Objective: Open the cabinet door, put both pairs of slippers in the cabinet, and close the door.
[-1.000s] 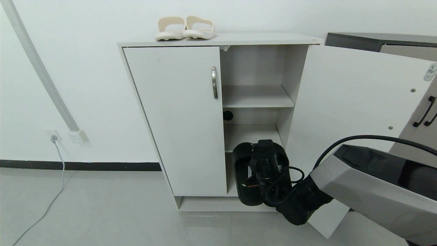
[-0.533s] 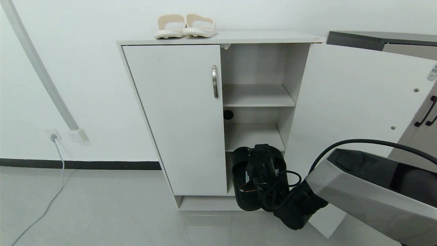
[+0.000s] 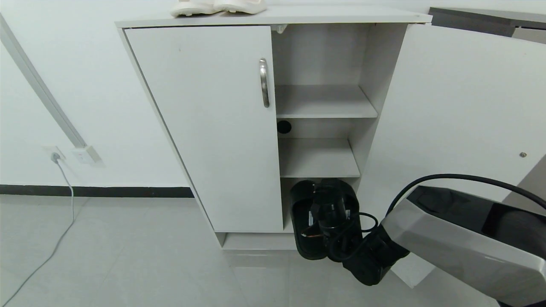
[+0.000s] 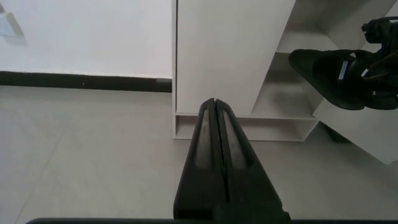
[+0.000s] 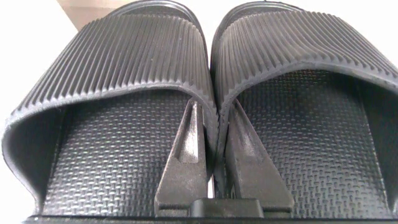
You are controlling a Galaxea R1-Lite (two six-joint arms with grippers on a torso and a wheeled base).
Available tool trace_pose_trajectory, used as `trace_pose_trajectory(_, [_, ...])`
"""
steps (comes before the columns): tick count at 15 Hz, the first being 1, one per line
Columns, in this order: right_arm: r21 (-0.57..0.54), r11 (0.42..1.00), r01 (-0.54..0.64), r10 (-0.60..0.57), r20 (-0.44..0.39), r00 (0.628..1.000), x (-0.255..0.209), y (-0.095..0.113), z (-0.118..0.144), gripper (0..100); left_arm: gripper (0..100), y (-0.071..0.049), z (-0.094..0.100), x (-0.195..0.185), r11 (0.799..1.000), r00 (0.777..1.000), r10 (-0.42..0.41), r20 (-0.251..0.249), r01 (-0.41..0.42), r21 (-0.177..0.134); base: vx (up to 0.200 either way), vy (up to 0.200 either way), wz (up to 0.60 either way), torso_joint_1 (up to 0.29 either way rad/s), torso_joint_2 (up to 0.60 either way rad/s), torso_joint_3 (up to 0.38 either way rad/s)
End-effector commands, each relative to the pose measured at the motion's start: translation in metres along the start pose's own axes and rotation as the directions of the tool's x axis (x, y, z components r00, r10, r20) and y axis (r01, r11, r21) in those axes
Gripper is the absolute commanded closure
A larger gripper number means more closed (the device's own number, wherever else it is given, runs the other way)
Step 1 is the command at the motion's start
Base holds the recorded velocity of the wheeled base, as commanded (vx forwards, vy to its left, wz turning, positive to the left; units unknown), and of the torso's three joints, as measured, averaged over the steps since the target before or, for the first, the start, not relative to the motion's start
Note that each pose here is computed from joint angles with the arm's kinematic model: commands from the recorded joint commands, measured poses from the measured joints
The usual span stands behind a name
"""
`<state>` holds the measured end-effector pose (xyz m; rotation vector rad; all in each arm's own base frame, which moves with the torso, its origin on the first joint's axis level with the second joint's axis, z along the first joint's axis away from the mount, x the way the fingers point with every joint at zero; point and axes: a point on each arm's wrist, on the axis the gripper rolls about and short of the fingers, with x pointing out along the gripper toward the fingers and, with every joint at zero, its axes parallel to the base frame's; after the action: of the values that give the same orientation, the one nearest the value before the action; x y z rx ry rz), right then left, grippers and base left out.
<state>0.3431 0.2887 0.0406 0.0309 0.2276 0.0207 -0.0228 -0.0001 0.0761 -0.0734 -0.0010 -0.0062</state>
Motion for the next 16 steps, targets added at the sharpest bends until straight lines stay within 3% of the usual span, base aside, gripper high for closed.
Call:
trace_pose_trajectory(1, [0.005, 1.0, 0.0, 0.0, 0.008, 1.0, 0.0003, -0.0002, 0.001, 100, 100, 0.0001, 0.0, 0.0001, 1.0, 1.0, 0.0, -0.001, 0.0, 0.0, 0.0, 0.0, 0.0, 0.002, 0.0, -0.095])
trace_pose_trajectory(6, [-0.033, 0.999, -0.006, 0.011, 0.14, 0.99, -0.0017, -0.0056, 0.0083, 100, 100, 0.0, 0.0, 0.0001, 1.0, 1.0, 0.002, -0.001, -0.002, -0.002, 0.0, 0.0, 0.0, 0.0, 0.0, 0.0])
trace_pose_trajectory(13, [-0.037, 0.999, 0.003, 0.003, 0.156, 0.988, 0.0018, -0.0078, 0.0062, 100, 100, 0.0, 0.0, 0.0001, 1.0, 1.0, 0.002, -0.001, -0.002, -0.002, 0.0, 0.0, 0.0, 0.0, 0.0, 0.0])
trace_pose_trajectory(16, [-0.034, 0.999, 0.005, 0.0, 0.158, 0.987, 0.0028, -0.0086, 0.0072, 100, 100, 0.0, 0.0, 0.0001, 1.0, 1.0, 0.002, -0.001, -0.002, -0.002, 0.2, 0.0, 0.0, -0.001, 0.0, 0.002])
